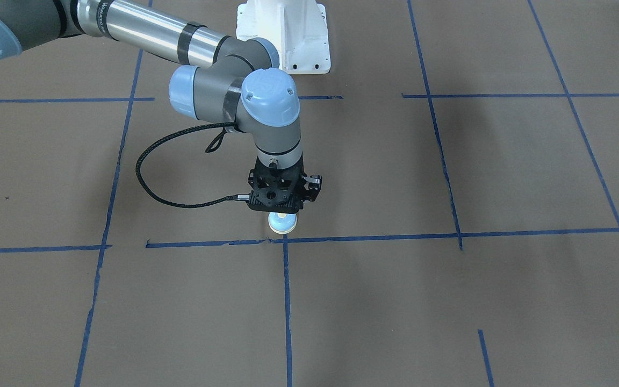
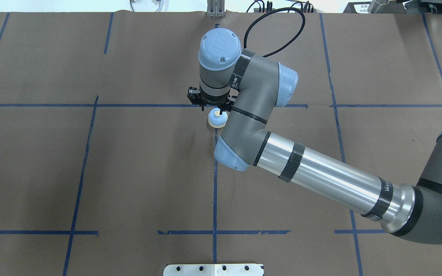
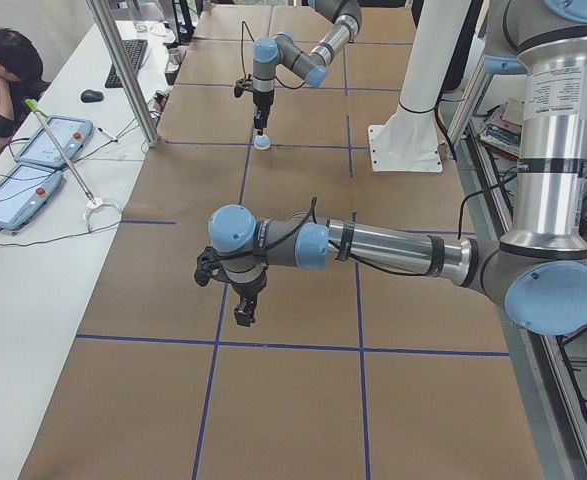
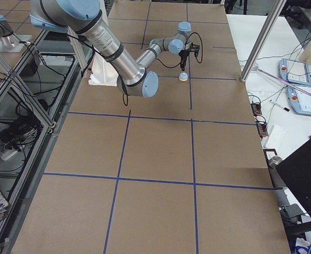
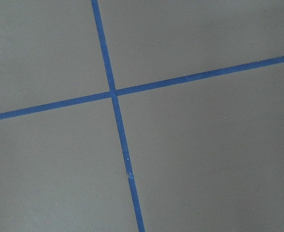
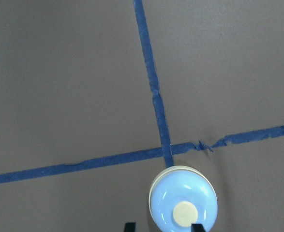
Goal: Place and press bell with both arms
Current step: 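Press down on the bell's button with the right gripper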
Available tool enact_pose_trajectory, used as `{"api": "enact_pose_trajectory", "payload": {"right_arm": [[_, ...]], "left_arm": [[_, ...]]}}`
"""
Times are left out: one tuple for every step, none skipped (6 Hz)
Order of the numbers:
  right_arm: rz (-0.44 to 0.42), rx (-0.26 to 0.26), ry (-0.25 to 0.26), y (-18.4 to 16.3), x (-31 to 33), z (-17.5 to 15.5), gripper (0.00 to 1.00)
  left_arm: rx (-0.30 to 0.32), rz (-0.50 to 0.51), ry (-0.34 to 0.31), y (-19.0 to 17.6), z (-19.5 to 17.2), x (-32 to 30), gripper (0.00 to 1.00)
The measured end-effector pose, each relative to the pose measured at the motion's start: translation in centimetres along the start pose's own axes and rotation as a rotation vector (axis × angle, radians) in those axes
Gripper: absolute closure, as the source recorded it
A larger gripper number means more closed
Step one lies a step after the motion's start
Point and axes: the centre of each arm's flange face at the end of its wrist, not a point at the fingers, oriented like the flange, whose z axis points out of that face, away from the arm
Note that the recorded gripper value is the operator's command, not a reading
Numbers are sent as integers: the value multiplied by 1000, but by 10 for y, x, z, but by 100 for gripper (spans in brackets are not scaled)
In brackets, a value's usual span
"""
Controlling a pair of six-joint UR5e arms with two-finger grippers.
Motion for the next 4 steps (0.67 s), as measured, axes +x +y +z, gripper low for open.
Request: {"api": "enact_pose_trajectory", "payload": {"right_arm": [[-5, 14, 15, -5, -4, 6, 100], [-10, 17, 26, -7, -4, 10, 100], [-12, 16, 34, -7, -2, 13, 100], [-13, 13, 41, -7, 1, 18, 100]], "left_arm": [[0, -4, 9, 2, 1, 0, 0], [0, -8, 19, 3, 1, 0, 0], [0, -10, 23, 3, 1, 0, 0], [0, -11, 24, 3, 2, 0, 0]]}}
